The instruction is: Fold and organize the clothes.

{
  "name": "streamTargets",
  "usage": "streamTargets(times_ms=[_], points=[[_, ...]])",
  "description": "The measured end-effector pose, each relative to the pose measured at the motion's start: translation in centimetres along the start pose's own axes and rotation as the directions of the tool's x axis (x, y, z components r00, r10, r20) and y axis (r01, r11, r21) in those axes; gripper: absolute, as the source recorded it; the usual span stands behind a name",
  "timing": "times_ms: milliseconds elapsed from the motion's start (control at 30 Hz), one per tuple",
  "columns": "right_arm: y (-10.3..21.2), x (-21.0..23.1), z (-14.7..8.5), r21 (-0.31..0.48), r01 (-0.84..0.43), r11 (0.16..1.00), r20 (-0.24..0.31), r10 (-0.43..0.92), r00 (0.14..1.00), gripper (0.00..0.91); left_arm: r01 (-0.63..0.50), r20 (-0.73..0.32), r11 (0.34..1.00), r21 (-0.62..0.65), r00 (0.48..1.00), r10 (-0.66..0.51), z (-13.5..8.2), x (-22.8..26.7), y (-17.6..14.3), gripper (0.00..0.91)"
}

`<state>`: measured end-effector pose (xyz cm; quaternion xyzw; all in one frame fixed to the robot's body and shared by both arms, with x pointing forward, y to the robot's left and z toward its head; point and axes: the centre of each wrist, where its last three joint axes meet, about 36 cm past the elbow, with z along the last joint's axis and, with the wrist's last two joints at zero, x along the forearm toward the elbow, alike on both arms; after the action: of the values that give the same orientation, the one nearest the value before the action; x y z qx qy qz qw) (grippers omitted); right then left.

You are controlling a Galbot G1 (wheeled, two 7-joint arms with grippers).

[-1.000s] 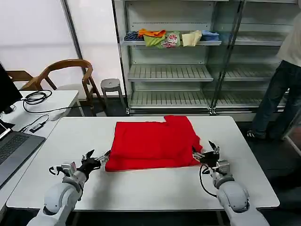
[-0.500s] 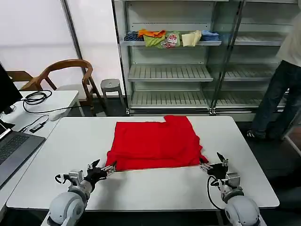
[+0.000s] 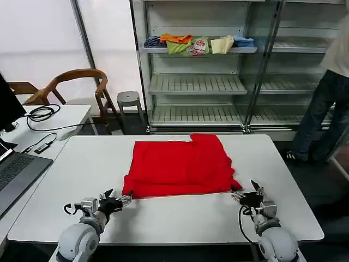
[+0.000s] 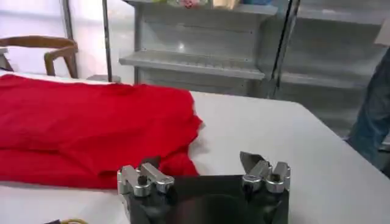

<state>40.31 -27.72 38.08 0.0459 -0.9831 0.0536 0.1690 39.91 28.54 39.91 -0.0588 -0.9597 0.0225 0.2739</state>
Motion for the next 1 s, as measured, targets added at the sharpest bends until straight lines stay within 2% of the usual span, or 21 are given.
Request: streamTargets(times_ms=[33,67,100,467,1000], points=[[0.1,-0.1,0.0,0.0,0.001,1.0,-0.003,-0.001,1.0,0.796,0.002,-0.002,1.0,0.0,1.0,-0.002,0.0,0.0,0.0,0.141],[0.2,-0.2,0.0,-0.001,0.004,1.0,-0.007,-0.004,1.0,0.484,0.003,-0.005,1.0,-0.001,1.0,-0.003,0.1,0.0,0.1,0.02],[0.2,-0.4,0.1,-0.002,0.007,1.0,-0.012,-0.007,1.0,0.0,0.004,-0.007,1.0,-0.001,1.0,-0.004,0.1,-0.1,0.1,0.02],[1.2,-1.1,0.4,-0.02,0.044,0.999,-0.056,-0.045,0.997,0.0,-0.012,-0.018,1.0,0.01,1.0,0.013,0.4,-0.3,-0.4,0.02],[1.1,-1.3,0.5,-0.022,0.059,0.998,-0.065,-0.06,0.996,0.0,-0.027,-0.023,1.0,0.007,0.999,0.027,1.0,-0.9,-0.5,0.02]])
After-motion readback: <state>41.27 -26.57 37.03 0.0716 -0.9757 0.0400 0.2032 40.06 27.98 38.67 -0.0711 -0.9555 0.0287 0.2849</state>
